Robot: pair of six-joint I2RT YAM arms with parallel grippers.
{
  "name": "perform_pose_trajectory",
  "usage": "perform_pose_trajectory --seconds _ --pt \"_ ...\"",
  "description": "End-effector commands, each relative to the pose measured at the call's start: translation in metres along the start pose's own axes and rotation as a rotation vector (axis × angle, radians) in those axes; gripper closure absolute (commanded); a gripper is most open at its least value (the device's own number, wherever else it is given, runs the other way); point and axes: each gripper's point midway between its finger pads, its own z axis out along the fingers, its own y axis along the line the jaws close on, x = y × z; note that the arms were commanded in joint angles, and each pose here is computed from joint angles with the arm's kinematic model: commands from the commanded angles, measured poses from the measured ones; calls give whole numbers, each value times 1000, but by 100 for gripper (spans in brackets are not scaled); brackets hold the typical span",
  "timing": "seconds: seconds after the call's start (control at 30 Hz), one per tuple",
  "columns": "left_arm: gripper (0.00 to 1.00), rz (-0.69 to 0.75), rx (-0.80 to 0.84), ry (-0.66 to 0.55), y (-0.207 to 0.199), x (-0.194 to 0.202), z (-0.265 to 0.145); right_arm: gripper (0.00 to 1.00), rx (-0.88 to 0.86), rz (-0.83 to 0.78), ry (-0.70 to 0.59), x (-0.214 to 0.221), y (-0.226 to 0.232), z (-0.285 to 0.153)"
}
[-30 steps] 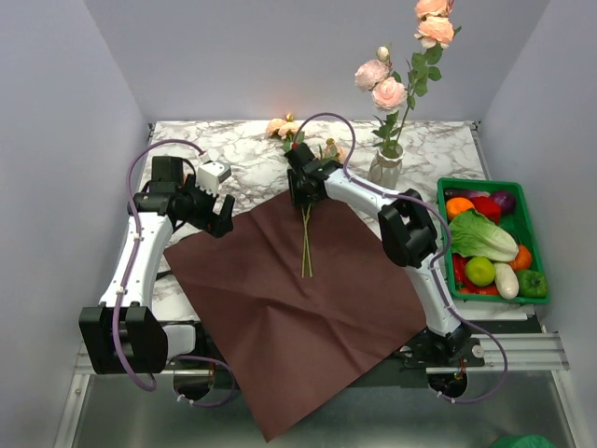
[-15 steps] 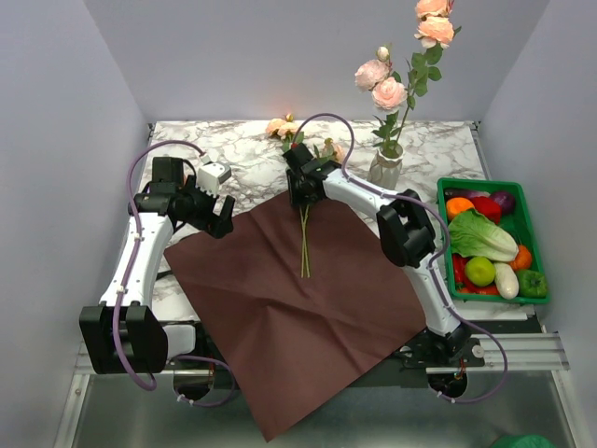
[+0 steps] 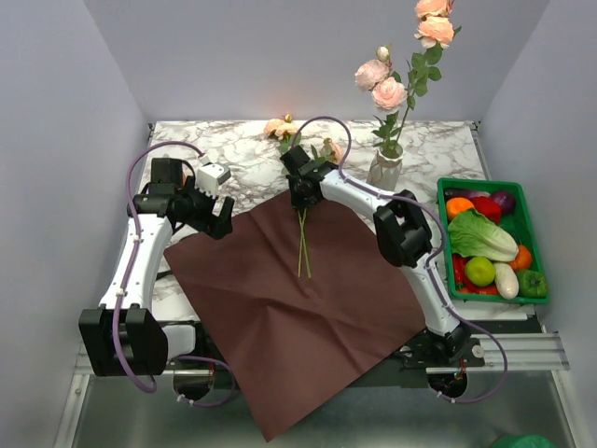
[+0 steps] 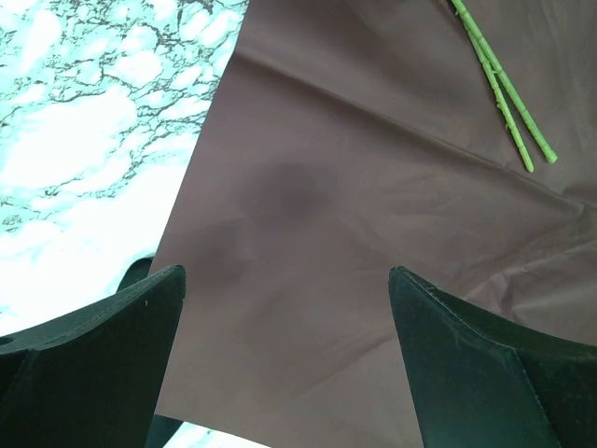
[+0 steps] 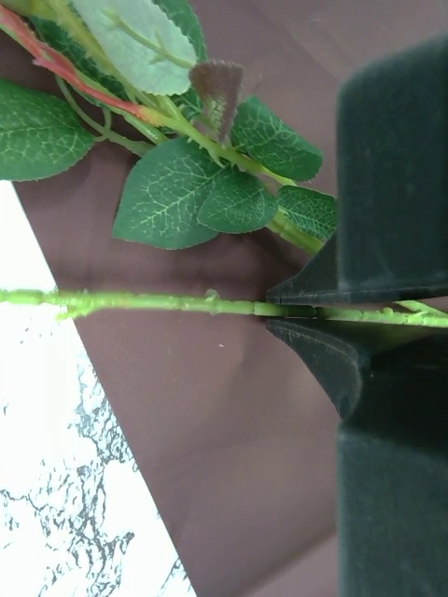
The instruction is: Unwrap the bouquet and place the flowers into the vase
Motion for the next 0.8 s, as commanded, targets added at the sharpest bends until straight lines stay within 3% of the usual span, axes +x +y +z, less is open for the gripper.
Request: perform_pose_trajectory --seconds 0.0,0.03,0.2,0.3,0.33,0.53,0.57,0.63,0.77 --pt "1 19 -20 -25 -2 -5 -13 90 41 -22 24 12 -2 0" --pt "1 18 -20 -22 -2 -4 -14 99 39 -28 13 10 -2 -5" --pt "1 24 -33 -35 -2 -10 -21 99 -9 -33 -144 -29 12 -48" --pt "1 20 -33 -43 -4 -13 -25 99 -73 -33 -282 -62 25 -94" --pt "1 17 -29 -46 -5 -15 -27 99 -114 -26 -358 -80 30 -128" --pt "1 14 -31 -53 -7 -18 -33 99 -266 -84 -671 -133 49 -236" --pt "1 10 -27 -51 -8 -17 -32 99 -299 -100 -774 -149 51 -275" --pt "1 5 -27 -49 -8 -16 -33 99 -319 -133 -856 -153 50 -303" --pt "1 6 -27 -52 -9 -16 -33 99 -293 -186 -1170 -175 30 -394"
